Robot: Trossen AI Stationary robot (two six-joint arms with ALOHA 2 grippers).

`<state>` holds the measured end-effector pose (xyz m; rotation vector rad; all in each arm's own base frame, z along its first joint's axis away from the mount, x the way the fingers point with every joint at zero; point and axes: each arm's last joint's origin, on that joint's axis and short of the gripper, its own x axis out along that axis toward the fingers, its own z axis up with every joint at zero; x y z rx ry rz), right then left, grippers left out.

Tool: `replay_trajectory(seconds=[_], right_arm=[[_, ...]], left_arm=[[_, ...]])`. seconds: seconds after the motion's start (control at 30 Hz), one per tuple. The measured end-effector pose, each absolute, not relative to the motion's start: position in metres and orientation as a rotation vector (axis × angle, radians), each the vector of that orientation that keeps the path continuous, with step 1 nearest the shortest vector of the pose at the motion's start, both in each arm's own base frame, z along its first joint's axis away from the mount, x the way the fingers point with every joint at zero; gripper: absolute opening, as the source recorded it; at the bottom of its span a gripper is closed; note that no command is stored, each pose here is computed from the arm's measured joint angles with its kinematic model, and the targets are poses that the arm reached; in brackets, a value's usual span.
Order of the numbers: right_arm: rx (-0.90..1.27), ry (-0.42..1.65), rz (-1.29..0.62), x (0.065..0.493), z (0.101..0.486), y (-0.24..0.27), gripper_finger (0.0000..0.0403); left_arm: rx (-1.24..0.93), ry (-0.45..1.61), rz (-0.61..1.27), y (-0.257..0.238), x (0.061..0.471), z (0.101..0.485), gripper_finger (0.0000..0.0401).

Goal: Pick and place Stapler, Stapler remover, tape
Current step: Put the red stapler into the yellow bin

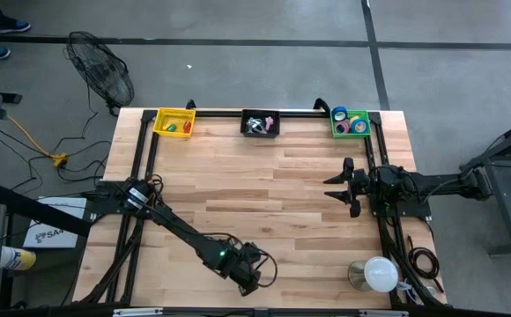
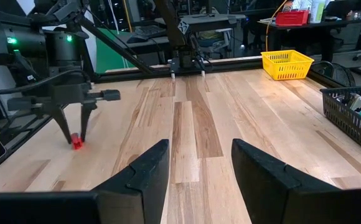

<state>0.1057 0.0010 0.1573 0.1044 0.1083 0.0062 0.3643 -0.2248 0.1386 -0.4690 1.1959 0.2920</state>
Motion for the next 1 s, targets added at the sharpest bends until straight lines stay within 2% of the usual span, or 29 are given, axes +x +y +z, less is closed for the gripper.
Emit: replay_trajectory(seconds=[0.3,0.5,0.67,1.0], right_arm=[[0.104,0.108,0.006,0.106,0.157,0.001,0.0165],[0.104,0.108,0.006,0.106,0.157,0.001,0.0165],[0.104,0.109,0.006,0.106,0.157,0.001,0.0165],[0.104,0.109,0.006,0.106,0.157,0.001,0.0165]], left_arm=[[-0.411,1.128,0.475,-0.187,0.374,0.148,0.0092],[-0.326,1.188,0.738,-0.135,0.371,0.154,0.0092],[-0.289,1.188,0.92,-0.088,0.368,0.172,0.0092],[-0.208,1.213,1.183,-0.014,0.35,0.207,0.0092]])
